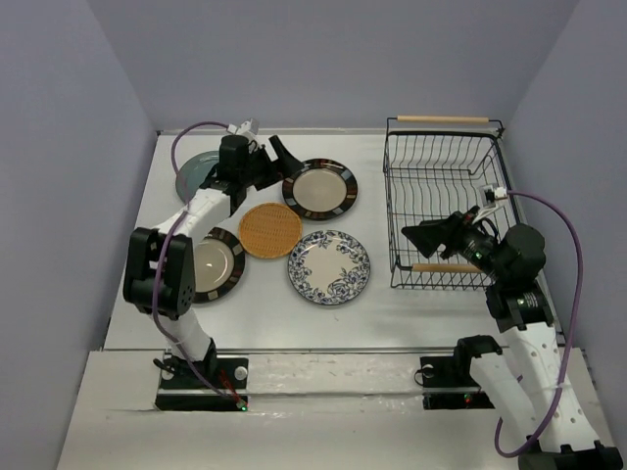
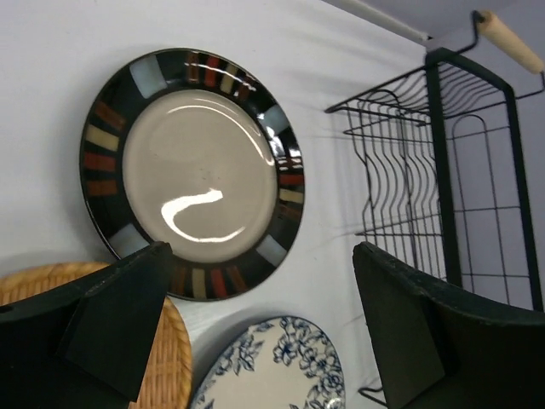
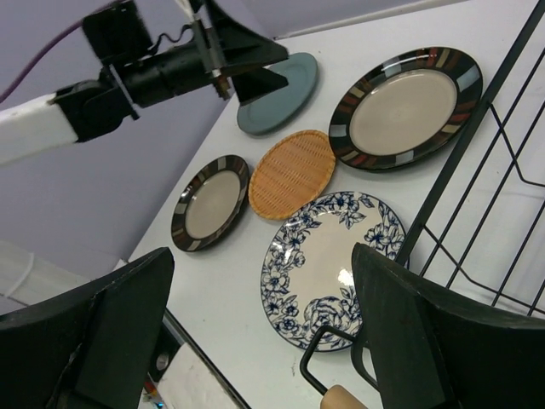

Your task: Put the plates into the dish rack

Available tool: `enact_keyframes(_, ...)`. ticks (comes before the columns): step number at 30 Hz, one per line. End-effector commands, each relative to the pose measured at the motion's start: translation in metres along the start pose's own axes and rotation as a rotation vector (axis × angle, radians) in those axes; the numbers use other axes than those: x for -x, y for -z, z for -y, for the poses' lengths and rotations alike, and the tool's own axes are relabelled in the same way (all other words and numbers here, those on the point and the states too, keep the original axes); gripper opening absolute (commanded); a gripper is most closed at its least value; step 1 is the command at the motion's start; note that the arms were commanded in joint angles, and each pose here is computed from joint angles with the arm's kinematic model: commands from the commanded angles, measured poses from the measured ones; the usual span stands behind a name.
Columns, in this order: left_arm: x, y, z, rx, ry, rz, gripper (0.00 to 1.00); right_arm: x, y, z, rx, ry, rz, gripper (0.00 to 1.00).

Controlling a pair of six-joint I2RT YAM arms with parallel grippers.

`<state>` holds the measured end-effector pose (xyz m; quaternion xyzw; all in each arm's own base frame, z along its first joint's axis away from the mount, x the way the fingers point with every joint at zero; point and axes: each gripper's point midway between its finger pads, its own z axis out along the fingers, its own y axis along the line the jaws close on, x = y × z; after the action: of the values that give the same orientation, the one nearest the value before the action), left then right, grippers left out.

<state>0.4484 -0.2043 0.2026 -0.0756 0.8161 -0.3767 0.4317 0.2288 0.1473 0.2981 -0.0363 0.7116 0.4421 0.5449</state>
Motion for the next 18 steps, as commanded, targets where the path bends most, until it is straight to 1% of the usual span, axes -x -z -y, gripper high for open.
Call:
enact_keyframes(1, 0.012, -0.032, -0.021, 0.089, -0.043, -0.019, 0.97, 0.004, 0.003, -0.011, 0.060, 0.053, 0.021, 0.90)
enact_keyframes(4, 0.026, -0.047, -0.022, 0.094, -0.067, -0.017, 0.94, 0.003, 0.005, -0.014, 0.069, 0.058, 0.020, 0.90)
enact_keyframes(8, 0.034, -0.070, -0.047, 0.171, -0.107, -0.037, 0.91, 0.001, 0.006, -0.015, 0.073, 0.058, 0.017, 0.90)
enact_keyframes(10, 0.036, -0.073, -0.060, 0.198, -0.120, -0.042, 0.90, 0.000, 0.006, -0.014, 0.075, 0.051, 0.012, 0.90)
enact_keyframes(13, 0.031, -0.078, -0.086, 0.246, -0.121, -0.083, 0.90, -0.002, 0.006, -0.014, 0.075, 0.045, 0.007, 0.90)
enact_keyframes(15, 0.025, -0.084, -0.098, 0.240, -0.132, -0.117, 0.90, -0.001, 0.006, -0.014, 0.075, 0.044, 0.008, 0.90)
enact_keyframes(18, 0.008, -0.094, -0.111, 0.223, -0.121, -0.202, 0.90, -0.001, 0.005, -0.013, 0.070, 0.035, 0.007, 0.90)
